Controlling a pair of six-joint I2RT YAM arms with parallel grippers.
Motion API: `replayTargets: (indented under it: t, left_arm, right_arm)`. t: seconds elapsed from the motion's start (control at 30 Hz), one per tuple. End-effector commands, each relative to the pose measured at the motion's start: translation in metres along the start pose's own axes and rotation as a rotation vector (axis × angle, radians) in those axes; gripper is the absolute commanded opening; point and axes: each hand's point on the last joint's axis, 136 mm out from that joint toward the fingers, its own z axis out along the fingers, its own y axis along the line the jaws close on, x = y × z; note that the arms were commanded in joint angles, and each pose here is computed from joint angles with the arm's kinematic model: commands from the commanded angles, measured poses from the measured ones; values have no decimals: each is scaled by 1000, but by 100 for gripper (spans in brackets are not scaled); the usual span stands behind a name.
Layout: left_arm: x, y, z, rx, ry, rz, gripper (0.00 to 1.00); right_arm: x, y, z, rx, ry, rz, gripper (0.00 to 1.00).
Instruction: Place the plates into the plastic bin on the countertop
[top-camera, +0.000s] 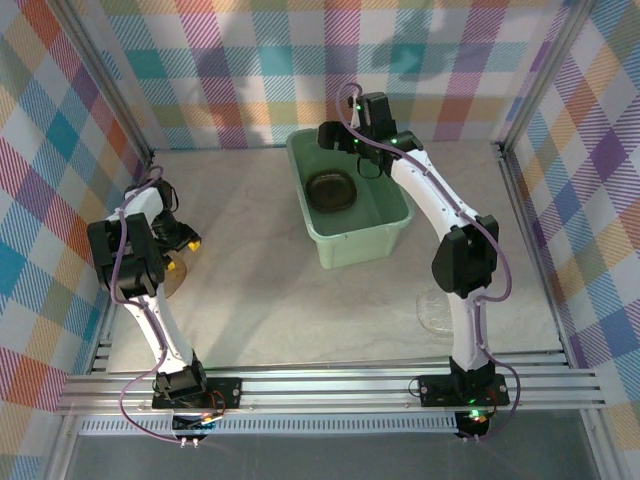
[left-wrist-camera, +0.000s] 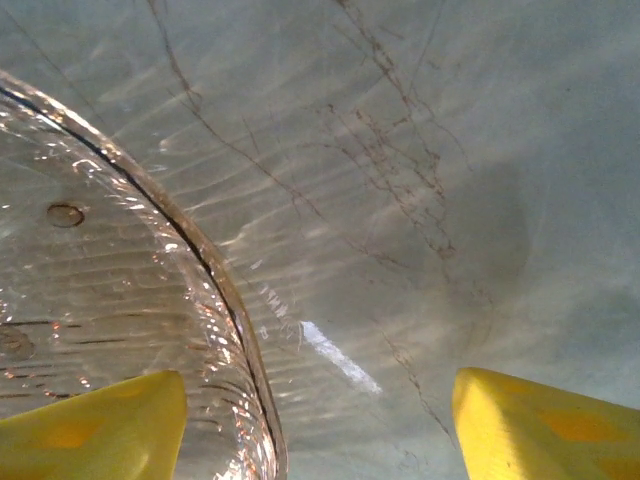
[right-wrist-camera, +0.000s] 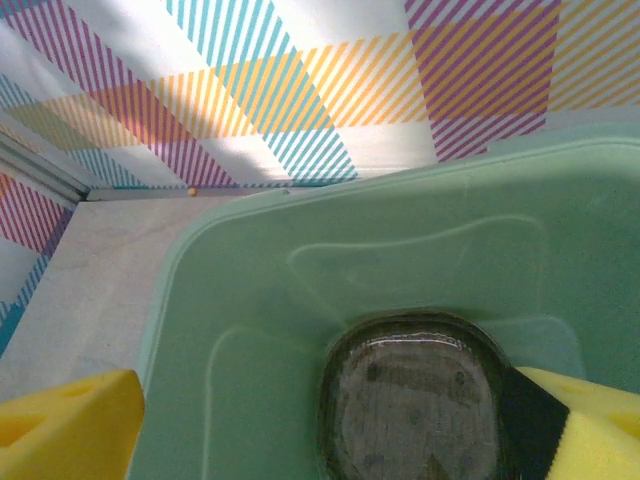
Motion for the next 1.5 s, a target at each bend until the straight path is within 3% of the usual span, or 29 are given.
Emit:
replayTargets:
  t: [0.0, 0.47, 0.9, 1.2, 1.47]
  left_arm:
    - [-2, 8, 5, -11, 7, 0, 66]
    - [11, 13, 21, -19, 41, 6, 39]
    - [16, 4, 16, 57, 40, 3, 14]
    - [16, -11, -3, 164, 12, -8, 4]
    - [3, -42, -60, 343, -114, -50, 1]
  right_arm:
    - [-5, 6, 0, -24, -4, 0, 92]
    - [1, 3, 5, -18, 19, 12, 92]
    - [2, 4, 5, -21, 25, 17, 93]
    - [0, 9, 2, -44, 26, 28, 93]
    - [0, 17, -1, -84, 37, 52, 91]
